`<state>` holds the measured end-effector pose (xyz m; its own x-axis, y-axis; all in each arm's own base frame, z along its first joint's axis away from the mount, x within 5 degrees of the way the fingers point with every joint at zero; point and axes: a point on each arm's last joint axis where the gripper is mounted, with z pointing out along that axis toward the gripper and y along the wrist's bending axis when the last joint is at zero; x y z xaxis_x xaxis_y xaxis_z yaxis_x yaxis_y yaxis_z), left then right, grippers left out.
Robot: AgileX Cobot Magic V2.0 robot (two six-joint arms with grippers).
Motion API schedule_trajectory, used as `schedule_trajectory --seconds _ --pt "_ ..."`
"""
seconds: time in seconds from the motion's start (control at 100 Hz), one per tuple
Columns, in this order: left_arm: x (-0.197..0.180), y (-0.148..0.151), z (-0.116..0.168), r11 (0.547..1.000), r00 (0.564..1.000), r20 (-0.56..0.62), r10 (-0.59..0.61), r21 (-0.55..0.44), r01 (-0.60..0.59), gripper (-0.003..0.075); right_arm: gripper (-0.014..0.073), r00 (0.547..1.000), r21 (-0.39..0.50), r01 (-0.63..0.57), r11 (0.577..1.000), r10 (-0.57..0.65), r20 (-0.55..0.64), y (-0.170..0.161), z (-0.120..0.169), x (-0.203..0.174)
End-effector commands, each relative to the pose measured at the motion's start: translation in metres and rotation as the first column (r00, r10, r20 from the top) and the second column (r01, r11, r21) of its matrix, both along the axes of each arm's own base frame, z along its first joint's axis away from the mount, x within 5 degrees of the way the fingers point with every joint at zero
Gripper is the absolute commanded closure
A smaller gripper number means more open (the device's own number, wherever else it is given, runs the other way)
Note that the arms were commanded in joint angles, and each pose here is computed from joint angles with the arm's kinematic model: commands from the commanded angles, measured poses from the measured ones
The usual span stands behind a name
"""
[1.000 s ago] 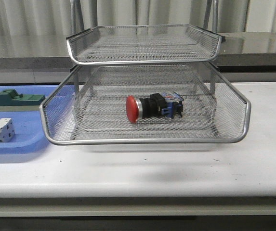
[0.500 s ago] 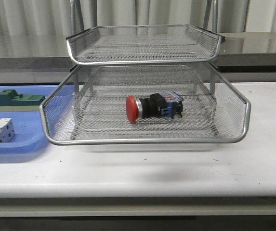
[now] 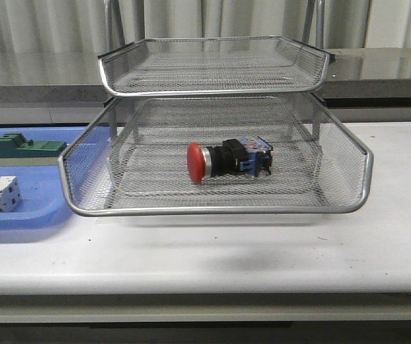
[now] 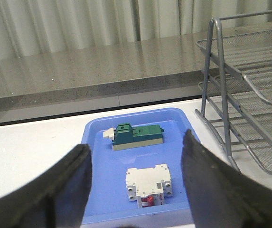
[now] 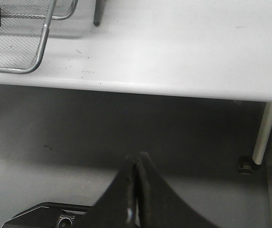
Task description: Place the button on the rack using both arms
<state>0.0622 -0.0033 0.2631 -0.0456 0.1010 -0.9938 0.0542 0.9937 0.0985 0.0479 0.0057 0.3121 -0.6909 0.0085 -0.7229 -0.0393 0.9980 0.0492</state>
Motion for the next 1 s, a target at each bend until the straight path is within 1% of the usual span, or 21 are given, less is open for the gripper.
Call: schedule_trajectory --seconds 0.0,0.05,0.12,0.26,0.32,0.33,0.38,0.77,0.91,0.99 --pt "0.0005 0.0005 0.0156 1.000 0.994 0.110 0.008 -0.029 -0.004 0.0318 0.0666 0.997 -0.001 0.007 1.000 -0.007 0.079 -0.0005 0.0132 0.0033" --pt "0.0004 0.0005 0.0159 1.000 0.994 0.113 0.008 -0.029 -0.004 0.0342 0.0666 0.997 -0.001 0.007 1.000 -0.007 0.079 -0.0005 0.0132 0.0033" --pt "0.0004 0.0005 0.0161 1.000 0.993 0.115 0.008 -0.029 -0.005 0.0407 0.0666 0.997 -0.001 0.007 1.000 -0.007 0.079 -0.0005 0.0132 0.0033" --pt "0.0004 0.0005 0.0161 1.000 0.993 0.115 0.008 -0.029 -0.005 0.0586 0.0666 0.997 -0.001 0.007 1.000 -0.007 0.079 -0.0005 0.0132 0.0033" --pt "0.0004 0.0005 0.0161 1.000 0.993 0.115 0.008 -0.029 -0.005 0.0677 0.0666 0.997 -0.001 0.007 1.000 -0.007 0.079 -0.0005 0.0132 0.0033" --pt "0.0004 0.0005 0.0161 1.000 0.993 0.115 0.008 -0.029 -0.005 0.0677 0.0666 0.997 -0.001 0.007 1.000 -0.007 0.079 -0.0005 0.0132 0.0033" --pt "0.0004 0.0005 0.0161 1.000 0.993 0.115 0.008 -0.029 -0.005 0.0741 0.0666 0.997 -0.001 0.007 1.000 -0.007 0.079 -0.0005 0.0132 0.0033" --pt "0.0004 0.0005 0.0161 1.000 0.993 0.115 0.008 -0.029 -0.005 0.0740 0.0666 0.997 0.000 0.007 1.000 -0.007 0.080 -0.0004 0.0132 0.0033" --pt "0.0004 0.0005 0.0161 1.000 0.993 0.115 0.008 -0.029 -0.005 0.0740 0.0666 0.994 0.036 -0.006 0.999 0.002 0.106 0.0025 0.0154 0.0047" --pt "0.0004 0.0005 0.0161 1.000 0.993 0.115 0.008 -0.029 -0.005 0.0740 0.0666 0.988 0.058 -0.011 0.998 0.002 0.153 0.0039 0.0190 0.0075"
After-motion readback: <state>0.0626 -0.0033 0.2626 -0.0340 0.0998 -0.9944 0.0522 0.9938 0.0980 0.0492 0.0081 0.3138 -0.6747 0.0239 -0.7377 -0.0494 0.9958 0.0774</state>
